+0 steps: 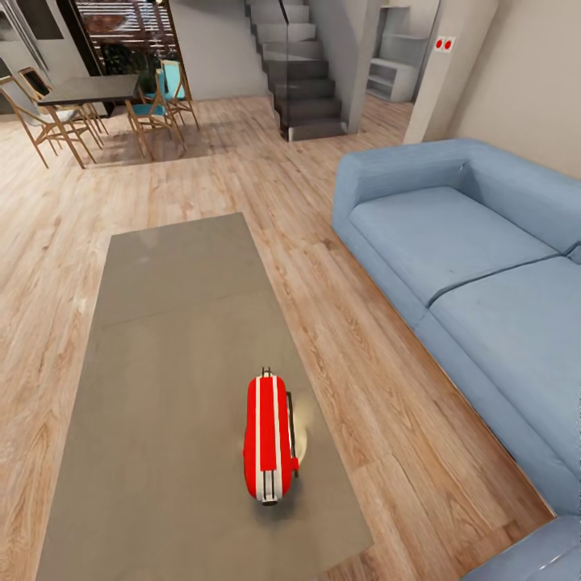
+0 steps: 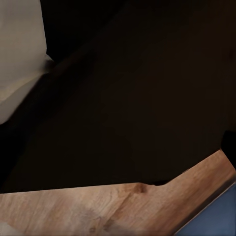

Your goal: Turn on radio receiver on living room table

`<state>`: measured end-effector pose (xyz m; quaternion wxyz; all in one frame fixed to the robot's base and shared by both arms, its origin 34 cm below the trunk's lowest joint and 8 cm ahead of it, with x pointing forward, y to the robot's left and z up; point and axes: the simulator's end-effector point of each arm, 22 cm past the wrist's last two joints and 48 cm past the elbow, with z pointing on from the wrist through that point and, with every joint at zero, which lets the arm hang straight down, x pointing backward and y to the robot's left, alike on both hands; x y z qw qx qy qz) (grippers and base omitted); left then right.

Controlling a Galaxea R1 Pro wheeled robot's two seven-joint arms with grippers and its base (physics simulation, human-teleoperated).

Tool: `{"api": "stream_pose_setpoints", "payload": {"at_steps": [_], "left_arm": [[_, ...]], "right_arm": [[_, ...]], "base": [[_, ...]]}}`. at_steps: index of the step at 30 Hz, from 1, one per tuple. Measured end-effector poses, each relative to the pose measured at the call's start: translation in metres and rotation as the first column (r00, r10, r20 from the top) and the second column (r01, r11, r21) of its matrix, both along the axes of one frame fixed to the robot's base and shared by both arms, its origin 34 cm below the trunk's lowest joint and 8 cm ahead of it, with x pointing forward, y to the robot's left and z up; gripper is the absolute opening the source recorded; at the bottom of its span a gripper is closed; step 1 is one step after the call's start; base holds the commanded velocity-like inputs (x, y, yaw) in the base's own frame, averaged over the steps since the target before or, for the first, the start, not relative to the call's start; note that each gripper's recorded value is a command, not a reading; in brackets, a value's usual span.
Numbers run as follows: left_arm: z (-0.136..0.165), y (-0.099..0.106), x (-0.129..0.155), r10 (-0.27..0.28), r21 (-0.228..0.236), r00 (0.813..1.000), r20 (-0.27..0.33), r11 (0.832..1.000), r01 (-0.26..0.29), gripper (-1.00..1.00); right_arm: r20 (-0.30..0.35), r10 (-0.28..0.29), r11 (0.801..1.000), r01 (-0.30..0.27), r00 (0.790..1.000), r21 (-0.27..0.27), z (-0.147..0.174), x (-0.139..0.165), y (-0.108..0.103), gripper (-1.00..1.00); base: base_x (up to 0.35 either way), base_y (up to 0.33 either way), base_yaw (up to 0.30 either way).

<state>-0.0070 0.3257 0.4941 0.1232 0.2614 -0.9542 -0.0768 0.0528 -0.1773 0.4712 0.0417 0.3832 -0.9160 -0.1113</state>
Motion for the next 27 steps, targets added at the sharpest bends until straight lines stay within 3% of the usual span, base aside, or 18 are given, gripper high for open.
{"api": "stream_pose_setpoints", "payload": {"at_steps": [27], "left_arm": [[0.042,0.001,-0.001,-0.002,0.003,1.000,-0.002,1.000,0.002,1.00]], "right_arm": [[-0.014,-0.003,1.000,0.003,1.000,0.018,0.043,-0.003,0.001,1.00]], "base": [[0.000,0.000,0.000]]}}
